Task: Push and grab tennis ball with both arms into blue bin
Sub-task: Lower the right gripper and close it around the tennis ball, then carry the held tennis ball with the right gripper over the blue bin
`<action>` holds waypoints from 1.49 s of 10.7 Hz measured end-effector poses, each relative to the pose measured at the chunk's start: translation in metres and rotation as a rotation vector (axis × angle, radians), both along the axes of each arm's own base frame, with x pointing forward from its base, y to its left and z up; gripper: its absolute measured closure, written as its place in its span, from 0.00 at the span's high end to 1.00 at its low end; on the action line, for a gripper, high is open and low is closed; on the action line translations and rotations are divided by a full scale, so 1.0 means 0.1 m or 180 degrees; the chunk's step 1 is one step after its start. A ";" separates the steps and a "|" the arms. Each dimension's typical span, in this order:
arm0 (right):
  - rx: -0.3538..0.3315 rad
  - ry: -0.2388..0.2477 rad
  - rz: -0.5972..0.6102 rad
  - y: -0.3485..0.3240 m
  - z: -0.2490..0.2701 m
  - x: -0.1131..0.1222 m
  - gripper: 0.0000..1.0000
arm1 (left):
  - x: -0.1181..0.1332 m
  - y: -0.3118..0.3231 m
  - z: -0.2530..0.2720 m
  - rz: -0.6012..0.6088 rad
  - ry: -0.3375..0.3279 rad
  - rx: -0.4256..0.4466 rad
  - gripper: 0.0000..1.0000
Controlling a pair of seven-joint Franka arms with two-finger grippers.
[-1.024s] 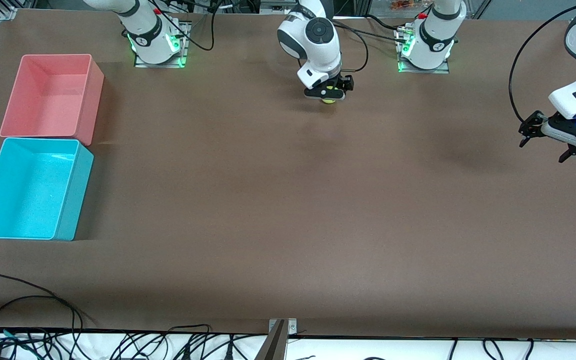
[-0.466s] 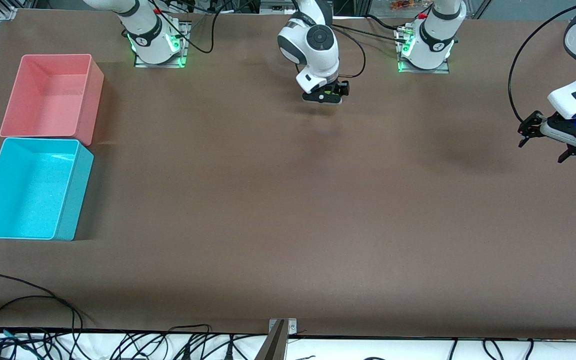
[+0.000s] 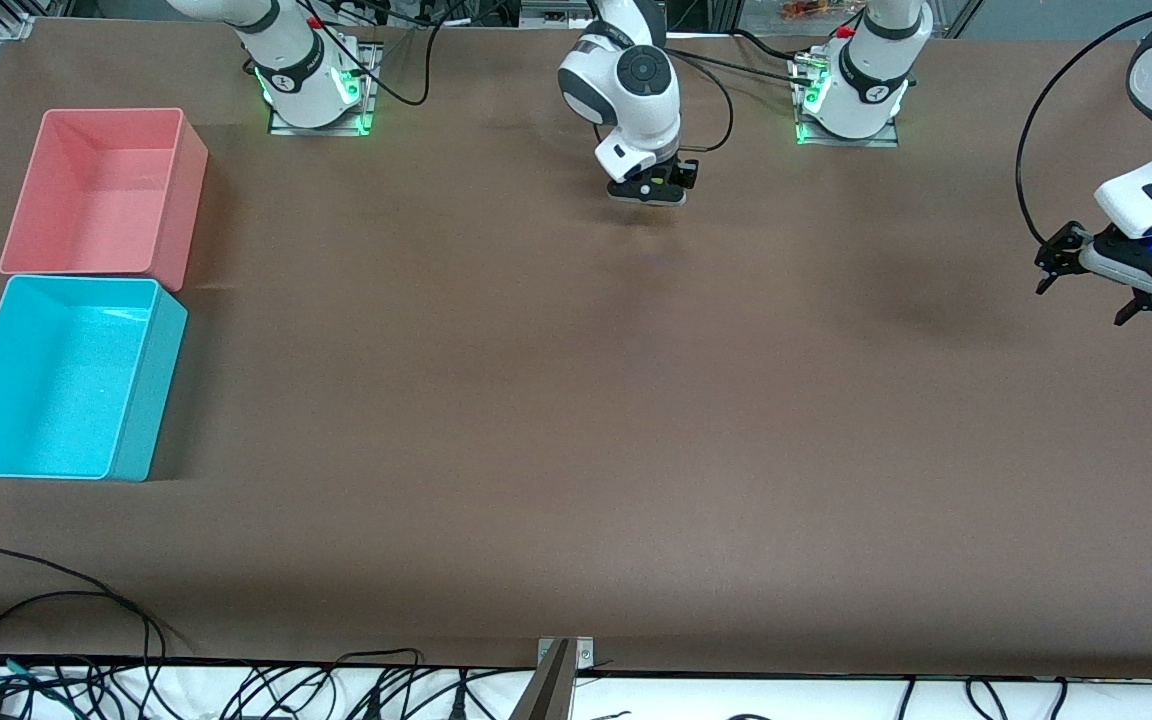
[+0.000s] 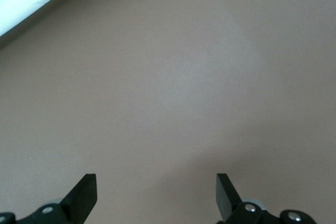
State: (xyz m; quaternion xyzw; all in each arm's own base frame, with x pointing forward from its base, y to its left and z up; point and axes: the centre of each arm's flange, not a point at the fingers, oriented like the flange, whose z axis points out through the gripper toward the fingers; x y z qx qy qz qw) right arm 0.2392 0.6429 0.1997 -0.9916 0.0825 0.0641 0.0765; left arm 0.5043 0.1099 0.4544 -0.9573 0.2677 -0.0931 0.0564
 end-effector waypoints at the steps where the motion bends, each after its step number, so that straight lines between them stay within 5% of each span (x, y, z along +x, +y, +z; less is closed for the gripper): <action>1: -0.0002 -0.0013 0.0012 0.00 0.00 0.00 0.65 | 0.01 -0.04 0.00 0.0006 0.0006 -0.0009 1.00; 4: -0.0018 -0.0117 -0.0009 -0.09 0.02 0.27 0.65 | 0.02 -0.18 0.09 0.0169 0.0097 -0.0056 1.00; 6: -0.0041 -0.0122 -0.0076 -0.24 0.12 0.73 0.65 | 0.05 -0.28 0.22 0.0410 0.0186 -0.0040 1.00; 10: -0.0148 0.0113 0.0145 -0.56 0.71 1.62 0.65 | 0.07 -0.61 0.59 0.1086 0.0485 -0.0120 1.00; 16: -0.0281 0.0250 0.0567 -2.27 1.10 3.13 0.65 | 0.04 -0.97 1.11 0.1745 0.0821 -0.0109 1.00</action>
